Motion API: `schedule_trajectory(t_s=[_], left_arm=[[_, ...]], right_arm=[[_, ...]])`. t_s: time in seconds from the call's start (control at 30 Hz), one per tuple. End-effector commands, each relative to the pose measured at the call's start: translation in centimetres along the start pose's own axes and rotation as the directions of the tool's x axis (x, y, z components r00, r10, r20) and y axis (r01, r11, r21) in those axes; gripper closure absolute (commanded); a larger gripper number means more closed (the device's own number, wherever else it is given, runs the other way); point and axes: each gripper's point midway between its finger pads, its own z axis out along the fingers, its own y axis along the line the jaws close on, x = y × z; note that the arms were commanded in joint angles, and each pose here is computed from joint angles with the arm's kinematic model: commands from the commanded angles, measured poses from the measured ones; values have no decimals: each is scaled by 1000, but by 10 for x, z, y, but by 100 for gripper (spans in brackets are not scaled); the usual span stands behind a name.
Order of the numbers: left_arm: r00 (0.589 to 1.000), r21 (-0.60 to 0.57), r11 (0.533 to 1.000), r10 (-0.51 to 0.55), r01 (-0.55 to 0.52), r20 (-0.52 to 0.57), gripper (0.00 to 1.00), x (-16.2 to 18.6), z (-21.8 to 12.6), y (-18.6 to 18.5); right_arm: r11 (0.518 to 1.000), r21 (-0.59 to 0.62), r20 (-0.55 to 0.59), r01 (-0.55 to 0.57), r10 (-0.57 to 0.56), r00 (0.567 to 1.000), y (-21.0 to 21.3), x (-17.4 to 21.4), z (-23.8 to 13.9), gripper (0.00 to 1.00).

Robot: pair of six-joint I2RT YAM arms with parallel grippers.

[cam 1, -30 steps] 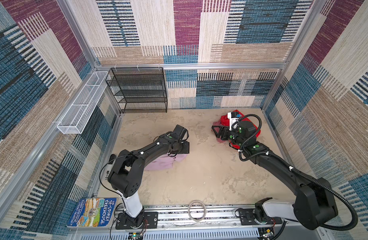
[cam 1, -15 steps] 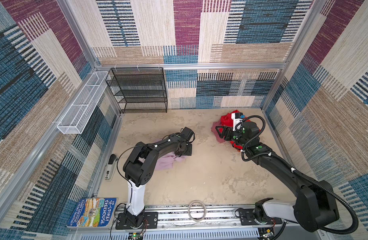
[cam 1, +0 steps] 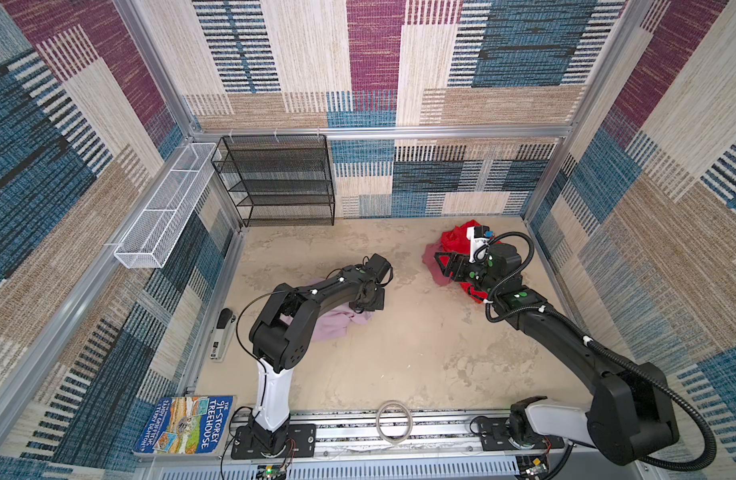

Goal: Pick out a specific cloth from the pile

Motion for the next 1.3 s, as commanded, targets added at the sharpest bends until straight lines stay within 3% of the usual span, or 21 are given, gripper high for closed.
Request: schedule_trajectory(t_s=[0.0,0.27,0.47,0.77,1.13,1.17,1.23,1.27], left_arm=[[999,83,997,-9,5,47,100,-10,-35,-10],[951,286,948,-211,143,226,100,-34,-127,22],[894,302,909,-367,286,258,100,-17,-149,89],[814,210,846,-531,491,237,100,34,-129,170],[754,163,763,-645,626,124,100,70,-74,199],[756,164,763,-644,625,115,99,70,-75,198],[762,172,768,-637,616,116,73,66,-82,196],[764,173,771,-634,613,122,64,65,-87,196]], right_arm=[[1000,-18,11,-6,6,1000,4,-4,1,27],[999,-28,1,-32,32,999,3,-3,8,27],[998,-42,-2,-38,38,999,6,-5,11,27],[999,-37,1,-37,37,999,6,-8,10,27],[999,-36,2,-32,32,999,9,-13,10,27],[999,-34,3,-30,31,1000,9,-13,9,27],[999,-35,7,-26,27,1000,10,-15,7,27],[999,-33,8,-25,25,1000,9,-14,6,27]])
